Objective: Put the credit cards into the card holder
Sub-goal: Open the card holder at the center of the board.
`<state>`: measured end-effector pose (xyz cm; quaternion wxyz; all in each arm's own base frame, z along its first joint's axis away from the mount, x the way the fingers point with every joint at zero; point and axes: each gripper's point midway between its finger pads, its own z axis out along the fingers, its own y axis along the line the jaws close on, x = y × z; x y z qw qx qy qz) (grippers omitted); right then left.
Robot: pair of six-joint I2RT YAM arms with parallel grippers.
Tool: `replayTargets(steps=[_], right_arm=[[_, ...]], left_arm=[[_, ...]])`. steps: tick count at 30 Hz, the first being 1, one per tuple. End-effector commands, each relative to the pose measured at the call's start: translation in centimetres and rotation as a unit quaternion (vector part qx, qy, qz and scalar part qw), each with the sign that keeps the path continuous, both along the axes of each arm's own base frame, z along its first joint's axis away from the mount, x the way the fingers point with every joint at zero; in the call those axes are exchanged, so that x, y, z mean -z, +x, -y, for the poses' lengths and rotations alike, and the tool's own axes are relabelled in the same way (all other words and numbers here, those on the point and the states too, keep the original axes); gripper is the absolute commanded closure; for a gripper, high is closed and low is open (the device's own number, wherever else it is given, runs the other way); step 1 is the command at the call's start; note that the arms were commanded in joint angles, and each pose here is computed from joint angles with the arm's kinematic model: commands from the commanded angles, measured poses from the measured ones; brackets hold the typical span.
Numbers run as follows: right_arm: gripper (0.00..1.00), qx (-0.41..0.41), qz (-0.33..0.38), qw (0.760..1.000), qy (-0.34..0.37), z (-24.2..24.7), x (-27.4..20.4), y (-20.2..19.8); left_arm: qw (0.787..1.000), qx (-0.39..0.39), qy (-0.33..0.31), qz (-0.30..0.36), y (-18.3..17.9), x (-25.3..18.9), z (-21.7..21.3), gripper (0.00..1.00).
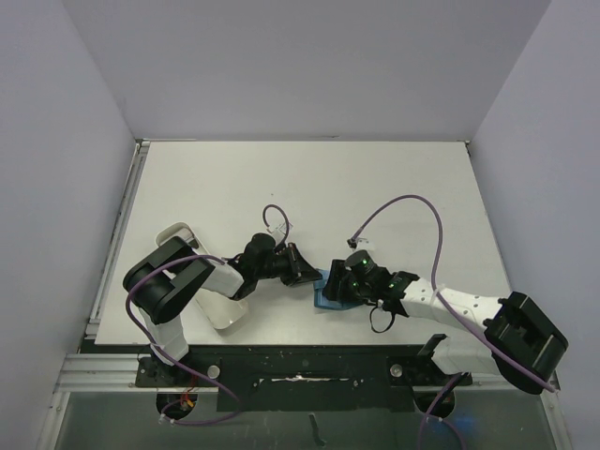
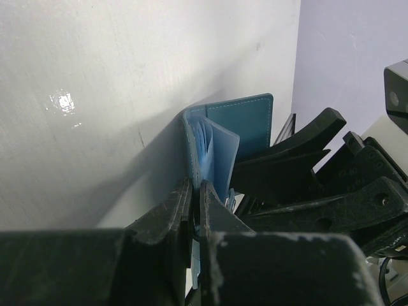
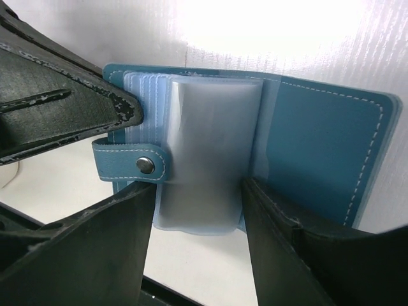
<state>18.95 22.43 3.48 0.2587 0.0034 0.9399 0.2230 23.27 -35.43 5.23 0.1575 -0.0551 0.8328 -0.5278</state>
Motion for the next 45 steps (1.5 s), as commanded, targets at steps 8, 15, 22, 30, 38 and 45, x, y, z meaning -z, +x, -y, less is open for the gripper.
replayTargets(steps=[8,15,22,30,38,45], right_arm=[[0.46,0.026,0.019,0.999,-0.030,1.2,0.4,0.8],[0.46,0.060,0.020,0.994,-0.086,3.8,0.5,0.8],[0.46,0.096,0.021,0.986,-0.137,6.5,-0.2,0.6],[0.46,0.116,0.025,0.980,-0.159,8.2,-1.0,0.2],[0.46,0.118,0.031,0.983,-0.139,7.9,-2.9,0.1],[0.46,0.108,0.053,0.989,-0.081,6.5,-6.0,0.3]], left_arm=[[0.998,0.010,-0.041,0.046,0.5,-3.3,1.0,1.00],[0.998,0.013,-0.037,0.047,0.4,-3.2,1.0,1.00],[0.998,0.015,-0.032,0.049,0.5,-3.2,1.0,1.00],[0.998,0.014,-0.035,0.050,0.5,-3.6,1.0,1.00],[0.998,0.012,-0.038,0.049,0.5,-3.9,1.1,1.00],[0.998,0.011,-0.039,0.047,0.5,-4.0,1.3,1.00]])
